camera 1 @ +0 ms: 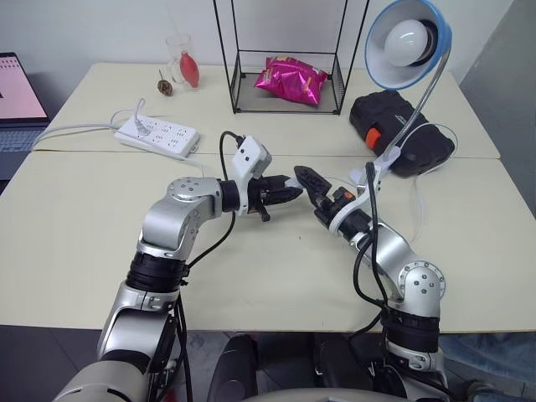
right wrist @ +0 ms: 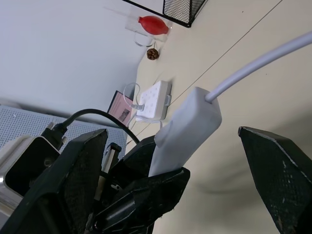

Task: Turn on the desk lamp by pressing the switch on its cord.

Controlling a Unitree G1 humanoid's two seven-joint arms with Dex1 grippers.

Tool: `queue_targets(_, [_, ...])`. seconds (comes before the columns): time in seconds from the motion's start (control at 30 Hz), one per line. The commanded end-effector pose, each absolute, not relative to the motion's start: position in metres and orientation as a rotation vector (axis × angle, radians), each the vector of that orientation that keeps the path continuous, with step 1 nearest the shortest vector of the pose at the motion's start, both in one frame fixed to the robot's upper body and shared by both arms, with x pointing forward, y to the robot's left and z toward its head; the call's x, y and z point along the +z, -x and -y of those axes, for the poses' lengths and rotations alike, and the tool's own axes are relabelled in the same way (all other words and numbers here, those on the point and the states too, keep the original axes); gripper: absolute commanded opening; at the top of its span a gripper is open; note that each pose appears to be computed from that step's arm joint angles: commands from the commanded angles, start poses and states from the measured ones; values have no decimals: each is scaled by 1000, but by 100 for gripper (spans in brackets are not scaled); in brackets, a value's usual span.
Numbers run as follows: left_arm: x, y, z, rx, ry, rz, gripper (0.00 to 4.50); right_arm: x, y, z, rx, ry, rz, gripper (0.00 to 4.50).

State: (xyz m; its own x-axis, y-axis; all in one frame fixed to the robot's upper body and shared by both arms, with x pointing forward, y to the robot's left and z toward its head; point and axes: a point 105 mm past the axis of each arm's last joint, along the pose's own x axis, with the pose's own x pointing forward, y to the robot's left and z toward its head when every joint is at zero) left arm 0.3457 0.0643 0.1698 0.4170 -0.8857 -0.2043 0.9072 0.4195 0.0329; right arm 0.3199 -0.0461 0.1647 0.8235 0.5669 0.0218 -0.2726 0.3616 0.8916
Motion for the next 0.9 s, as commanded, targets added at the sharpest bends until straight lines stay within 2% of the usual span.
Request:
queue_targets(0.03, [187,-341,-60,-1150,-164,-94,108,178,-317,38,602,-1113,-293,450])
queue_targets(0.3, [187,-339,-59,-1153,-175,-88,108,177,-319,37,598,-1144,-305,295])
queue_targets(0.6, [183,-340,-61,-1143,-186,-89,108,178,-320,39,600,-1161,-305,90])
queue_targets(0.67, [183,-340,-61,-1141,-186,-88,108,178,-320,39,601,-1166,-306,67])
queue_targets(0.9, [184,-340,-62,-1134,-192,-79,108,177,-320,38,606,-1182,-319,63])
